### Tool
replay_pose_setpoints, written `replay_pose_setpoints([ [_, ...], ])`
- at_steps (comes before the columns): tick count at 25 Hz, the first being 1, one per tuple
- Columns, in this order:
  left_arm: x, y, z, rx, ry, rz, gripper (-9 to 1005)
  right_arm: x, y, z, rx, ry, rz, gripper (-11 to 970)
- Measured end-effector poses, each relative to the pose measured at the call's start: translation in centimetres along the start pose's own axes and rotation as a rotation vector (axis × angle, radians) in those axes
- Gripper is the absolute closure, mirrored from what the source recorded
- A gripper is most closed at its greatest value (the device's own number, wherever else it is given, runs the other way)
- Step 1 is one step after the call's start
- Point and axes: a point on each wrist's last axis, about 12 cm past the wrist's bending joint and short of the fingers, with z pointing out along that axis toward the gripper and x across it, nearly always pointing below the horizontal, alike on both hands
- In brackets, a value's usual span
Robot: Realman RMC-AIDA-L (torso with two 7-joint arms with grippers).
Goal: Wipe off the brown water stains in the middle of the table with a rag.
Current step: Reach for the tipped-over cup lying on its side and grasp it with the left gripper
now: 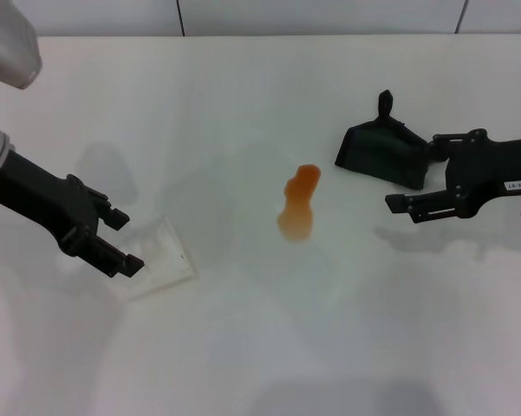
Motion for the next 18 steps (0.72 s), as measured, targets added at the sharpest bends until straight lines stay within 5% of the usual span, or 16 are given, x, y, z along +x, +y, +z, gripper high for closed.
replay_pose_setpoints([
  [18, -0.11, 0.05, 0.78, -0.018, 0.032, -0.005, 104, 0.44, 0.18, -0.15, -0.004, 0.004, 0.003, 158],
])
